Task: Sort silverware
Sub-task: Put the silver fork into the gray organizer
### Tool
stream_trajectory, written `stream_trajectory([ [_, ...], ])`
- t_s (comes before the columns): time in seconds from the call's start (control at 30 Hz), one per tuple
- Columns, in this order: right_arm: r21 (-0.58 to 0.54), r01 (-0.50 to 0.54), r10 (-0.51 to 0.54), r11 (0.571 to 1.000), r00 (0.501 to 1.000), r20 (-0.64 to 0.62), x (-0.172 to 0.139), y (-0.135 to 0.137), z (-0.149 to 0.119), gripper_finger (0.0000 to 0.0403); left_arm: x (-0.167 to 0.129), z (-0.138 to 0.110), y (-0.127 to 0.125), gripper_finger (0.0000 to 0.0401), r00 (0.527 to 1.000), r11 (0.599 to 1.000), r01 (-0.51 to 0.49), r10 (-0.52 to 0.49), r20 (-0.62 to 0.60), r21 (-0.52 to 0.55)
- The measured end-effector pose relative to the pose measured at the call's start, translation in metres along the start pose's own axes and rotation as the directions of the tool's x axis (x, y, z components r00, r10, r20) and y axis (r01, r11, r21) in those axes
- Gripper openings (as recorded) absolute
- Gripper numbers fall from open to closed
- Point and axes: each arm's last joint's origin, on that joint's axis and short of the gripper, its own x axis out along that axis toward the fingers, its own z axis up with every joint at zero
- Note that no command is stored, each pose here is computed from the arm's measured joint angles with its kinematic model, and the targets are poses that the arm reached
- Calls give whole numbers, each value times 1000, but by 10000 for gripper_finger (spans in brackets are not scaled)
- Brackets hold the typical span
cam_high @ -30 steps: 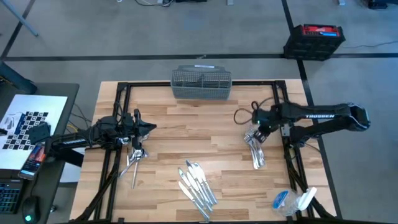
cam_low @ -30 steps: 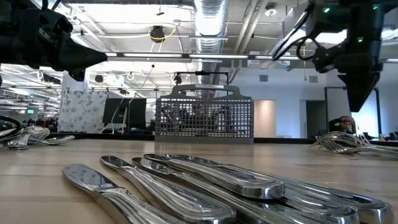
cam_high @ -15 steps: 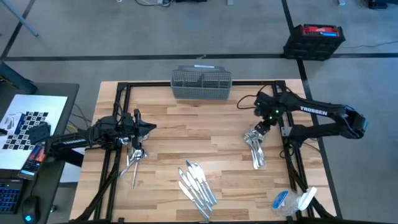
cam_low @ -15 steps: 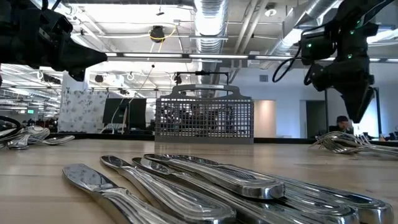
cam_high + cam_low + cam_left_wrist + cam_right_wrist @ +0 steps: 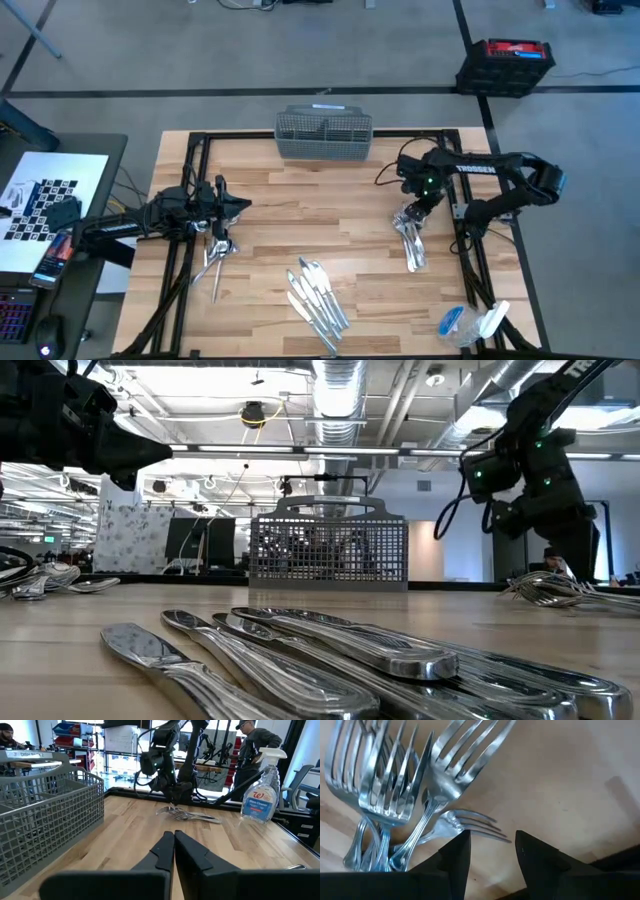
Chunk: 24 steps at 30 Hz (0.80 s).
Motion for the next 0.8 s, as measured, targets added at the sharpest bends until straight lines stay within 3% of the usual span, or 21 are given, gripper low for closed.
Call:
stream_trajectory([
  [0.23,-51,-94,90,994,992,-84,13,3,10,140,0,0,0,0,1000,1000,0,0,0,0],
  [0.5,-53,-100,97,994,994,-57,16,3,17,99,0,0,0,0,1000,1000,0,0,0,0],
  [0.8,-56,-104,101,993,994,-46,15,4,19,81,0,0,0,0,1000,1000,0,0,0,0],
])
